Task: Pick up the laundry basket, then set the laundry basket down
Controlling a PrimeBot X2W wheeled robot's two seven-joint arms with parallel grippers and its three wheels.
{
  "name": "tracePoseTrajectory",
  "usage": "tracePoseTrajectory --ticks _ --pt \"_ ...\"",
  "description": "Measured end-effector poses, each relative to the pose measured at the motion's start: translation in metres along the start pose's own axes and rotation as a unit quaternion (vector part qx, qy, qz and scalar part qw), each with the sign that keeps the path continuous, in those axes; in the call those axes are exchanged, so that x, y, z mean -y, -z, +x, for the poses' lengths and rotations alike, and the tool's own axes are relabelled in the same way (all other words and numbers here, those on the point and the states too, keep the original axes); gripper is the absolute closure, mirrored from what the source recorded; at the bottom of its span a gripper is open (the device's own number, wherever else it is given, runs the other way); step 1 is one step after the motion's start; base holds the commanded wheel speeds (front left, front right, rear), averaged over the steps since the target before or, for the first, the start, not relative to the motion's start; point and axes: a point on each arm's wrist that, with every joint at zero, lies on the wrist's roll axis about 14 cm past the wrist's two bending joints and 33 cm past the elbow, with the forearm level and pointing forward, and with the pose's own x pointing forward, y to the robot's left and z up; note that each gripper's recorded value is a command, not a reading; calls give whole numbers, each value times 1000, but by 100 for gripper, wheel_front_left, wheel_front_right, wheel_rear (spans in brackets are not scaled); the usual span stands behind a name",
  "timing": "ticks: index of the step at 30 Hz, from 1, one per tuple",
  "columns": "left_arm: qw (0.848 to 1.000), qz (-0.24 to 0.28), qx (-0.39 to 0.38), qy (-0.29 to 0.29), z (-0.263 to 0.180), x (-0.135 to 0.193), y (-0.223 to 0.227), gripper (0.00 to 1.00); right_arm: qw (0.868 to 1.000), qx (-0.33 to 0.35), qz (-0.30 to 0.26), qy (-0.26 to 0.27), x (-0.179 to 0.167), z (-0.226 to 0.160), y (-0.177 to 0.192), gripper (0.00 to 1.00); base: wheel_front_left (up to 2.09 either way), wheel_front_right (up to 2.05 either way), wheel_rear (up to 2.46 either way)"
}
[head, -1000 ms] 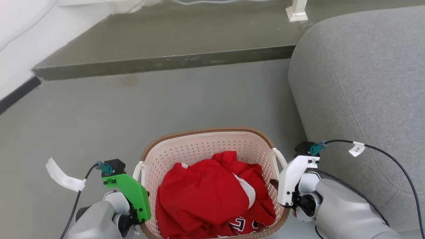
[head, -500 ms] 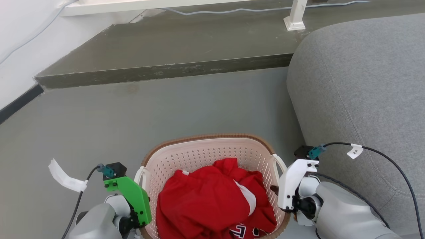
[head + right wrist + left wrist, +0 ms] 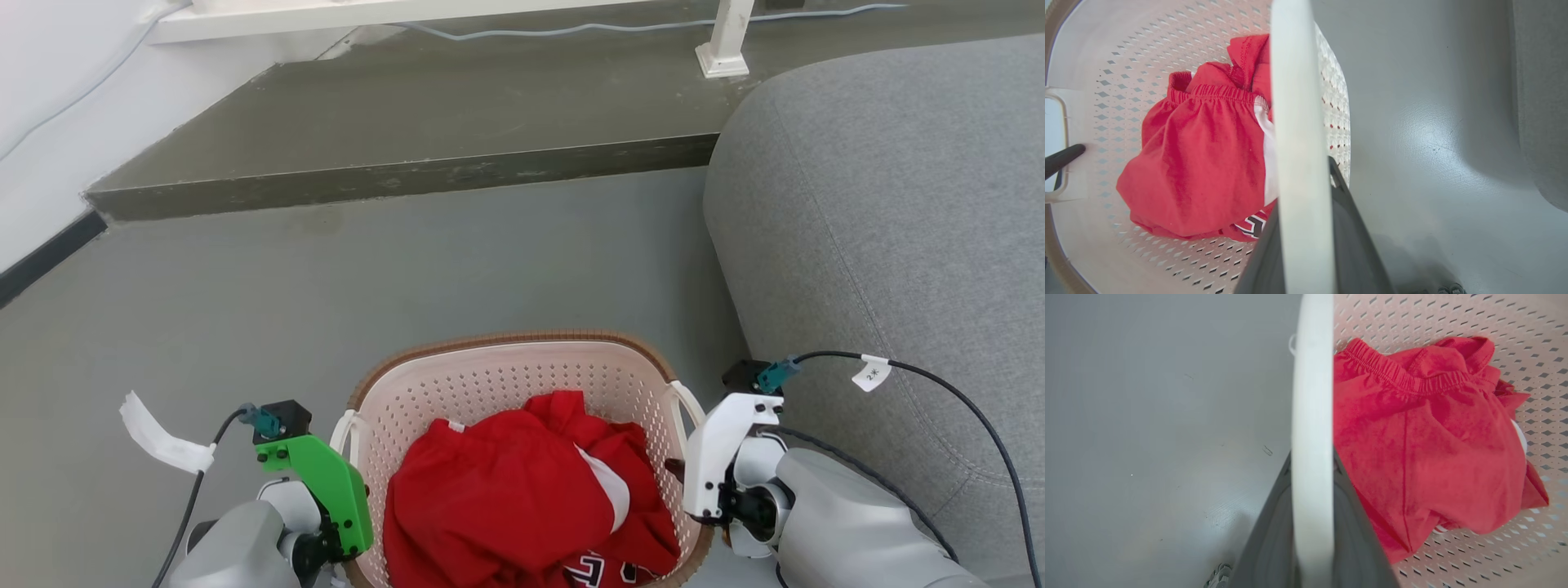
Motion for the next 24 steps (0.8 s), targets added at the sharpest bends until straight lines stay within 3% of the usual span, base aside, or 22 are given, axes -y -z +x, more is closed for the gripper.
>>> tracePoseTrajectory --ticks 24 --pt "1000 -1 4 -2 0 -2 0 100 1000 -7 -3 -2 -2 1 4 100 0 0 0"
